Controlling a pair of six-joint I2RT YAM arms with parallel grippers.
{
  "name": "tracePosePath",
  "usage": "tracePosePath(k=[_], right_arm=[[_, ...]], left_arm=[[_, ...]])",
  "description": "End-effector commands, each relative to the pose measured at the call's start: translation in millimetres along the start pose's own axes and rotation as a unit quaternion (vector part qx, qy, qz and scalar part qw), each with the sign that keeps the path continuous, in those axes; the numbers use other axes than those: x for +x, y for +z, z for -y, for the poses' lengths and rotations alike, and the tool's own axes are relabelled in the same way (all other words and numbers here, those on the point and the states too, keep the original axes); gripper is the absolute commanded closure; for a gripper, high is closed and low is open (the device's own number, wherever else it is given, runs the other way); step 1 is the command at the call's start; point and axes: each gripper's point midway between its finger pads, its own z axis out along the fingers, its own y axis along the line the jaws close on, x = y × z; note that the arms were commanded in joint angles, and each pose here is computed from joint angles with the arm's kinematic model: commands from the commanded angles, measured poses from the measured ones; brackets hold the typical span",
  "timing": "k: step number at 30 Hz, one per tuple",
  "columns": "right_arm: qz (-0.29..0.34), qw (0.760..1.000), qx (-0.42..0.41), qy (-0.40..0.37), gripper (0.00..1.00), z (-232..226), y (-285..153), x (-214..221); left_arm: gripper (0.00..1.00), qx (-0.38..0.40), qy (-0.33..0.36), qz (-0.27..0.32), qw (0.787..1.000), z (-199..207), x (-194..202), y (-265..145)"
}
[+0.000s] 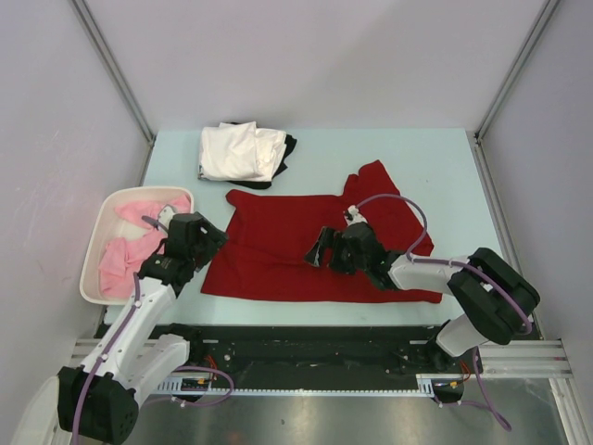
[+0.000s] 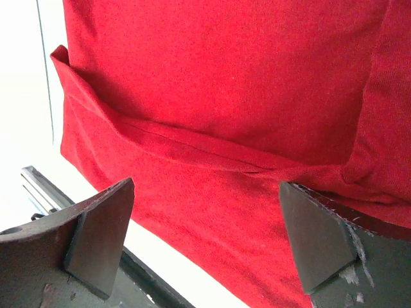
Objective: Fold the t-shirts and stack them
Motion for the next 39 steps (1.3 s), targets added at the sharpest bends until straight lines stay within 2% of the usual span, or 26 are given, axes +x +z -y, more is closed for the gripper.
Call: tracePosePath(k=[1,14,18,23,27,29,35,39], right_arm=[[0.049,0.998,-0.026,0.01,0.0,-16.6,3.2,-29.3],[0.043,0.999,0.004,0.026,0.0,11.1,35.2,-39.0],[0.046,0.999,-0.01,0.023,0.0,6.1,35.3,-44.4],[0.093,0.996,-0.012,-0.001,0.0,-11.7,1.9,-81.0],[0.155,0.987,0.024,-0.043,0.0,-13.6,-45.6,-135.9],[0.179,0.981,0.057,-0.041,0.0,2.1,-61.0,-160.1],[0.181,0.968,0.171,-0.036,0.0,58.6,-94.2,-199.5],[0.18,0.963,0.2,-0.02,0.0,83.7,-98.7,-221.4]], left_arm=[[0.25,0.004,0.01,0.014,1.0,0.4,-4.5,-1.8],[0.25,-0.001,0.015,0.011,1.0,-4.2,-2.0,-1.5],[0.25,-0.003,0.02,0.011,1.0,-4.9,-2.6,-3.2],[0.25,0.003,0.03,0.003,1.0,-3.1,-0.9,-6.6],[0.24,0.005,0.043,0.0,0.999,2.8,-3.4,-2.6],[0.24,-0.001,0.057,-0.006,0.998,5.3,-3.5,3.5],[0.22,-0.017,0.082,-0.031,0.996,18.6,-3.9,23.5],[0.22,-0.044,0.091,-0.037,0.994,27.9,-10.2,45.4]])
